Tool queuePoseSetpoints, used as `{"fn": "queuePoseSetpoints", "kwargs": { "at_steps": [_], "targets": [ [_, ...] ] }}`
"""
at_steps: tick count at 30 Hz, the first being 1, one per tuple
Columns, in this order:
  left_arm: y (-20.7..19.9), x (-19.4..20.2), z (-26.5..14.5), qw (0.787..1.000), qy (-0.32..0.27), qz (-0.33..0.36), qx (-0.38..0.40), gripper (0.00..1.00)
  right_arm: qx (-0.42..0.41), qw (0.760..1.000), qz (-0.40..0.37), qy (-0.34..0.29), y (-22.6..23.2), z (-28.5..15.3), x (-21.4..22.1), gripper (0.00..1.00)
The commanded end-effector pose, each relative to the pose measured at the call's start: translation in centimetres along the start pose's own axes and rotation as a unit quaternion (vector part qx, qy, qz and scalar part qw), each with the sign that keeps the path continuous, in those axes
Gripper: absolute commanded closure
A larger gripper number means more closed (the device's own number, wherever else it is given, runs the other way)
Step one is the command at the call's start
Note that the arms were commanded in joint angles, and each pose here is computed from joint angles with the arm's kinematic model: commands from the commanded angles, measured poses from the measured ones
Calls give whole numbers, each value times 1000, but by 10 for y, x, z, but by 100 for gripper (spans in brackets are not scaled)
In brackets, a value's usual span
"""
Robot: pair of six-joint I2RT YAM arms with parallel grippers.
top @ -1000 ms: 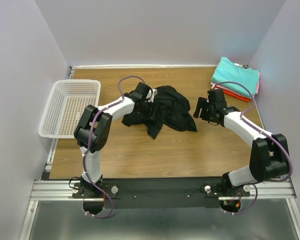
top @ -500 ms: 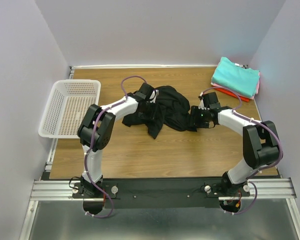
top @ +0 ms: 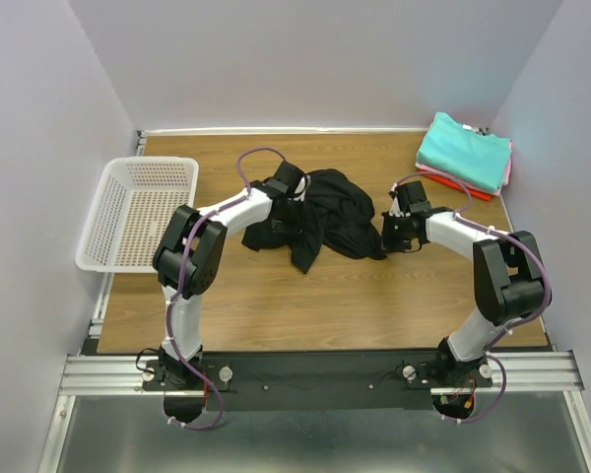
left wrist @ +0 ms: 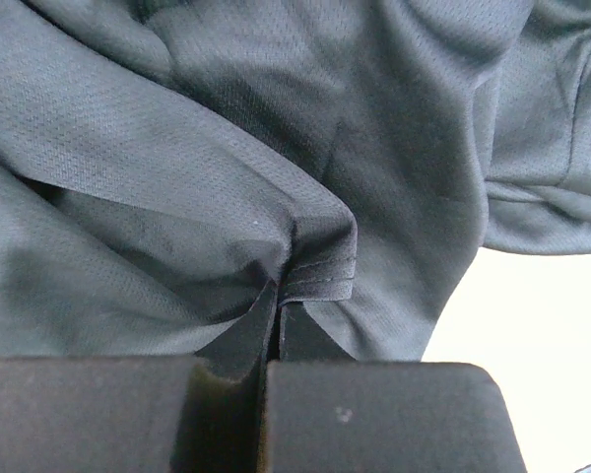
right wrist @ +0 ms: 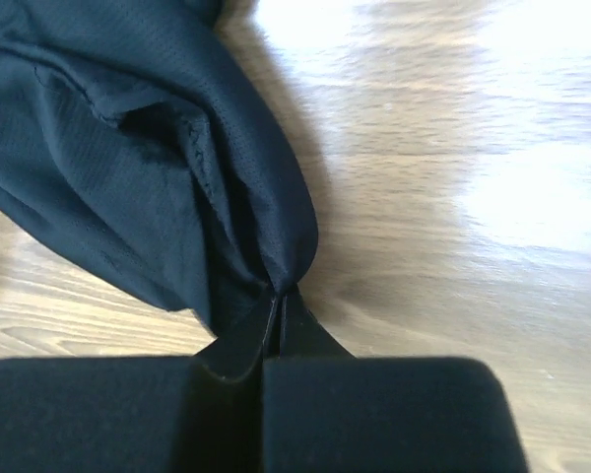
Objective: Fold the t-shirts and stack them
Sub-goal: Flatten the tshirt out
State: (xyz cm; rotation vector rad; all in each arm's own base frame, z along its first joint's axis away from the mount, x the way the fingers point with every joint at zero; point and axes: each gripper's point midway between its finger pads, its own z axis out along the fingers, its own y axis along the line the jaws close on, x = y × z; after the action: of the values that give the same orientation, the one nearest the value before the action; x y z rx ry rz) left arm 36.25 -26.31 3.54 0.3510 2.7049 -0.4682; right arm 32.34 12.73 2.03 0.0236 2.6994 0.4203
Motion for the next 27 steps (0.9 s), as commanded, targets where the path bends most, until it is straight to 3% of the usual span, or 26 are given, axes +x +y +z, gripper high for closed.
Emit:
{"fn": "queuePoseSetpoints", "kwargs": {
  "at_steps": [1,7,11,17,20,27],
  "targets": [
    [14,-42,-28,999,-44,0,-26,100,50,997,-7,-53,-8,-25,-48,100],
    [52,-144,-131,984,-171,-34,-39,100,131,980,13,-151,-40,-110,-126,100],
    [80,-171,-192,972,-225,-52,-44,100,167,956,12,-241,-41,-182,-179,100],
    [106,-187,-264,951,-294,-77,-48,100,213,912,40,-349,-44,-268,-215,100],
    [109,-191,-277,945,-315,-81,-24,100,218,900,46,-375,-43,-290,-220,100],
    [99,-188,-269,953,-294,-63,31,100,249,880,65,-399,-54,-316,-201,99]
  ]
}}
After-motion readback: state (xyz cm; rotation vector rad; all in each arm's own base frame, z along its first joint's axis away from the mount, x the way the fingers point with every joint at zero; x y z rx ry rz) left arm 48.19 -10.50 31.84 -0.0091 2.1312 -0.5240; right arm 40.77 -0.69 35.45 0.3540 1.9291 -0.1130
